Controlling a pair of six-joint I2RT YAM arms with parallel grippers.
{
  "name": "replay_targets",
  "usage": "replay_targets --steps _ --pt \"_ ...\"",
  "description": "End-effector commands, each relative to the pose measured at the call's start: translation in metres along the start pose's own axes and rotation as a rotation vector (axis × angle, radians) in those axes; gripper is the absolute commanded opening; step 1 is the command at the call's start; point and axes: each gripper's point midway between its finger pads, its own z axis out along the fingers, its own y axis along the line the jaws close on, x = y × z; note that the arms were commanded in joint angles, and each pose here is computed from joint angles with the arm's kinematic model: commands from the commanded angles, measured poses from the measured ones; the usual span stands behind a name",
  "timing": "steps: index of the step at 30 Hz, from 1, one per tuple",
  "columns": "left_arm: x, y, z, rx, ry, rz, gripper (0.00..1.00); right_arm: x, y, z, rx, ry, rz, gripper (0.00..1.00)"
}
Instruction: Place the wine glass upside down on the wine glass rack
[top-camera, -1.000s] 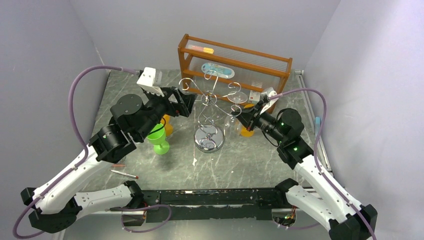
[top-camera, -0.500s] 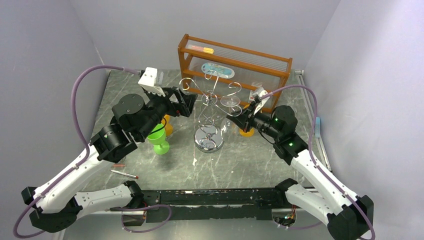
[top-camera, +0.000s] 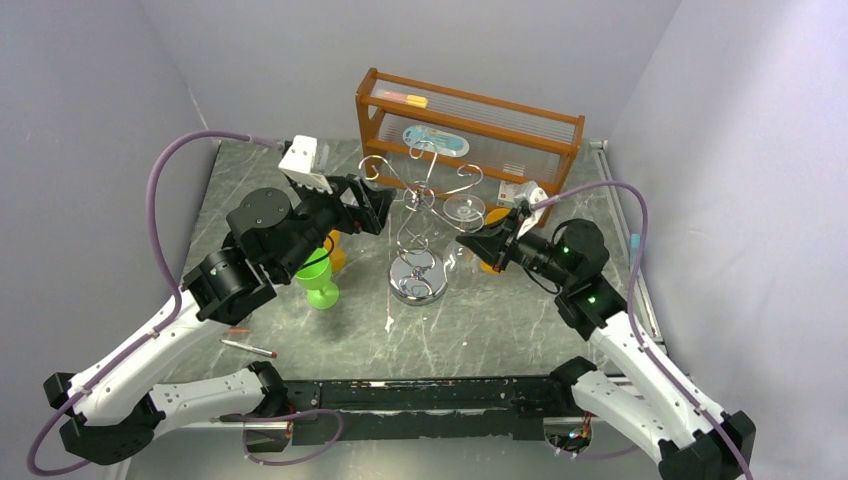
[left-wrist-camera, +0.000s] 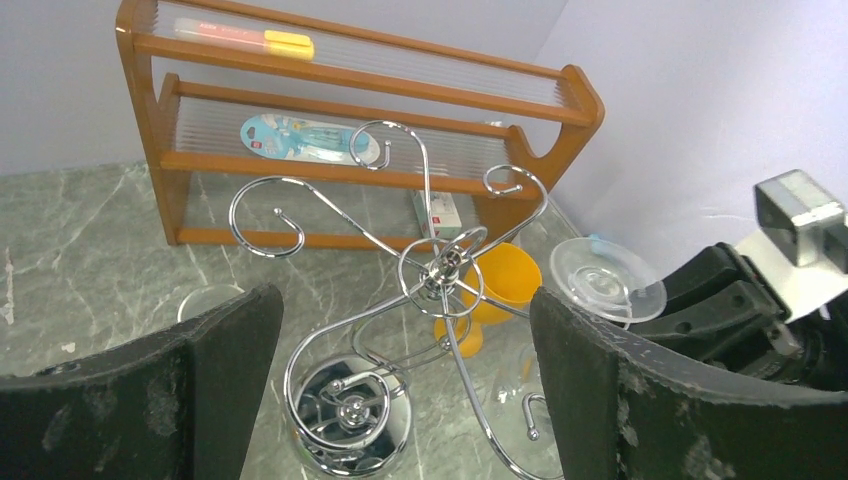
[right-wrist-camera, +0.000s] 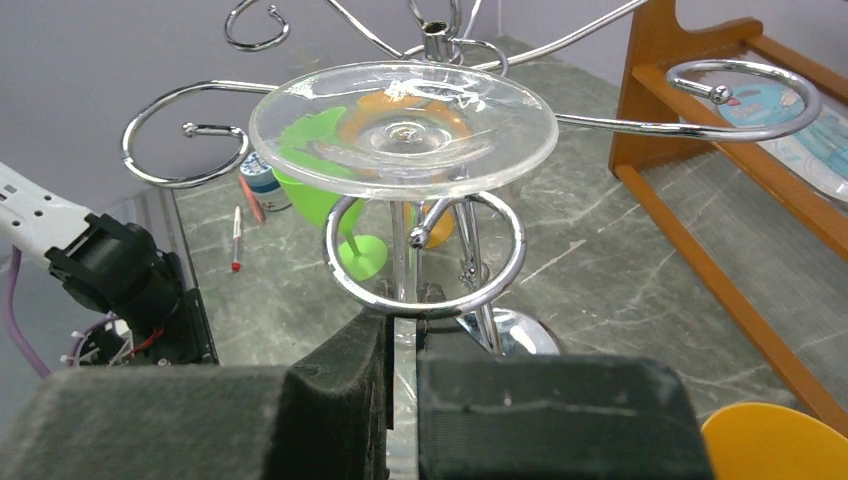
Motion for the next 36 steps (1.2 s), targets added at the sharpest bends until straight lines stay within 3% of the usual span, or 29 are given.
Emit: replay_targets --steps 1,12,18,21,26,29,36 --pt "0.008 0.003 -0.001 -0.004 0.015 0.016 0.97 -0.016 0.004 -0.009 0.007 -0.072 -0.058 0.00" --pt "0.011 0.000 0.001 0.007 0.025 0.018 0.97 -0.013 -0.022 -0.022 0.196 -0.103 -0.017 0.00" --pt "0.010 0.001 0.000 0.002 0.026 0.025 0.97 0.002 -0.034 -0.016 0.241 -0.026 0.036 0.01" --pt "0.006 0.003 -0.002 -0.001 0.018 0.031 0.97 0.002 -0.036 -0.014 0.247 -0.009 0.046 0.07" --pt "-0.005 0.007 -0.011 -0.015 -0.011 0.037 0.97 -0.003 -0.030 -0.016 0.235 0.010 0.064 0.36" --pt "-0.009 0.010 -0.017 -0.015 -0.028 0.039 0.97 -0.002 -0.030 -0.024 0.262 0.032 0.079 0.48" --pt "-0.014 0.011 -0.026 -0.004 -0.042 0.039 0.97 0.003 -0.023 -0.053 0.335 0.074 0.132 0.59"
